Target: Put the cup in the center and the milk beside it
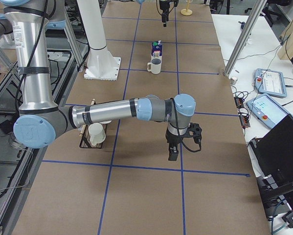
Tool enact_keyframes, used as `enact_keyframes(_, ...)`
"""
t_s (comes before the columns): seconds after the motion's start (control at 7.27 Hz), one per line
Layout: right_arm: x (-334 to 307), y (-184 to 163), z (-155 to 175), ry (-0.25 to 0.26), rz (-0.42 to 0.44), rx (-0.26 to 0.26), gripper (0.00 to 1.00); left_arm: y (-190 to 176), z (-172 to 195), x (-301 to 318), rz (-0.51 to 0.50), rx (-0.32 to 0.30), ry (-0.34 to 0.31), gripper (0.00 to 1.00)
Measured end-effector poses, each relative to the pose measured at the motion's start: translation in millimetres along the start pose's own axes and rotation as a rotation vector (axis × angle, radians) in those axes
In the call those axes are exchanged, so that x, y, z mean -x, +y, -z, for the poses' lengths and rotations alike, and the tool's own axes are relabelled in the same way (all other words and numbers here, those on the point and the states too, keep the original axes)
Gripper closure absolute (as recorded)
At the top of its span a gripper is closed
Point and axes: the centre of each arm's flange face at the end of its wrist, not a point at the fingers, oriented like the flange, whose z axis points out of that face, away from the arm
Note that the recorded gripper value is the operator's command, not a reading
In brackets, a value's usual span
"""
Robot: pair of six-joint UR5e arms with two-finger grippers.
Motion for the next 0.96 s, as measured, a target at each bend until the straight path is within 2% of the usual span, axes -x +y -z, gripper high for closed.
enact_keyframes(0.28, 0.1, -0.1, -1.0, 0.000, 0.004, 0.002, 0.00, 11.6, 7.5, 143.0, -0.125, 0.055, -0.051, 0.01)
enact_keyframes(0.41, -0.1, -0.1, -1.5, 0.001, 0.004, 0.003, 0.00, 27.1, 8.1, 219.3, -0.156, 0.091, -0.070, 0.01)
enact_keyframes(0.69, -0.6, 0.2, -2.3, 0.001, 0.004, 0.005, 0.00, 67.3, -7.2, 364.2, -0.135, 0.159, -0.081, 0.01)
enact_keyframes(0.96, -1.1, 0.9, -2.9, 0.001, 0.003, 0.006, 0.00, 116.7, -17.5, 451.3, -0.087, 0.134, -0.042, 0.01)
